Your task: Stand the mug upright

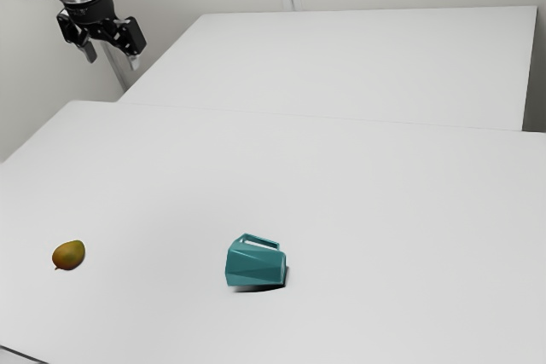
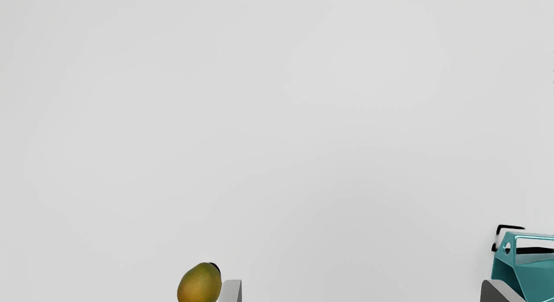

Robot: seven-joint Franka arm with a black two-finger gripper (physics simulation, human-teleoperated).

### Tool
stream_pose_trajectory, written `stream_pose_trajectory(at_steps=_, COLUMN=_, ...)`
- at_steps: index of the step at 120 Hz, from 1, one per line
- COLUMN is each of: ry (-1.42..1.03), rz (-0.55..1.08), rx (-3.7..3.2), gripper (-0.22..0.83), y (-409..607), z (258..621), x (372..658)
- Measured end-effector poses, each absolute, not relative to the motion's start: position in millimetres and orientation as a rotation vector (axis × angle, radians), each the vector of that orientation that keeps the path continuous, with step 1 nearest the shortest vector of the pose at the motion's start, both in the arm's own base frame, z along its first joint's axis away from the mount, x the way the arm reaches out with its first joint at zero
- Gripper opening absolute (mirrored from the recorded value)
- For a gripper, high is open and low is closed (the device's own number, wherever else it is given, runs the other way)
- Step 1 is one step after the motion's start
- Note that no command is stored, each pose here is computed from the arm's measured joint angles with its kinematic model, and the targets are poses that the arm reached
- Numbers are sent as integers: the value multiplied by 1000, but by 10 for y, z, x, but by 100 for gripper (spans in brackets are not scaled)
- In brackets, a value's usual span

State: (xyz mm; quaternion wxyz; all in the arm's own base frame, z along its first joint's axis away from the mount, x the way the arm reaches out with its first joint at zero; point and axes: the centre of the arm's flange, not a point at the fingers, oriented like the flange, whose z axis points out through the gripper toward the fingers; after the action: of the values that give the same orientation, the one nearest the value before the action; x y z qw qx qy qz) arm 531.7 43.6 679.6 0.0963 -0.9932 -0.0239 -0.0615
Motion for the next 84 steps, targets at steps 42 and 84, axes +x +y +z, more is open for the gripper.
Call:
stream_pose_trajectory(at_steps=42, ry=-52, rz=-160, rx=-2950, gripper=62, y=431, z=6673, x=5319)
stream_pose_trajectory(at_steps=84, ry=-290, rz=180, rx=-3308, gripper=62, y=668, z=5580, x=5096)
